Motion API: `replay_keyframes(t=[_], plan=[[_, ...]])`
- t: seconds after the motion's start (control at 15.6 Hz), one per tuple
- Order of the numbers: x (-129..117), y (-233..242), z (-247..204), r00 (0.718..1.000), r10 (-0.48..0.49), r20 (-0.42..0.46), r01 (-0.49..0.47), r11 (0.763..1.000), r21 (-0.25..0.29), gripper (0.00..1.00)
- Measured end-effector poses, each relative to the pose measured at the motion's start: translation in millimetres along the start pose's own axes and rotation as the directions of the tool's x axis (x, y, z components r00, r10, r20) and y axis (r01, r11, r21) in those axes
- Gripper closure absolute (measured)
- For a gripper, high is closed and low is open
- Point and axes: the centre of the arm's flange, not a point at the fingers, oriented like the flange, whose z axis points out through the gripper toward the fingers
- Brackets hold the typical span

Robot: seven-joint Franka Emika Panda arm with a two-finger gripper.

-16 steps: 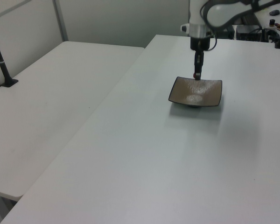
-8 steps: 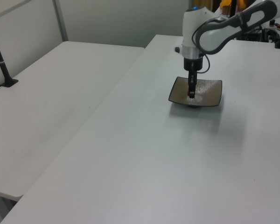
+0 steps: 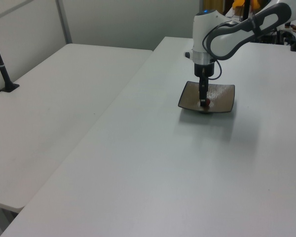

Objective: Strawberries on a ceramic plate
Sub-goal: 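Open the gripper to release the strawberry onto the plate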

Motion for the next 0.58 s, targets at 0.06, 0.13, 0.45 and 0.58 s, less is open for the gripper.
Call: replay_keyframes(t=[0.06, 0.13, 0.45, 0.58], plan=[[-0.3, 1.1, -2.1, 1.000, 0.002, -0.003, -0.002, 1.000, -0.001, 0.08], [-0.6, 1.6, -6.7, 1.000, 0.003, -0.010, -0.003, 1.000, -0.002, 0.00], [-22.7, -7.9, -97.9, 0.999, -0.004, -0.042, 0.004, 1.000, -0.006, 0.00], [-48.1, -15.4, -152.9, 0.999, -0.005, -0.044, 0.005, 1.000, -0.004, 0.00]])
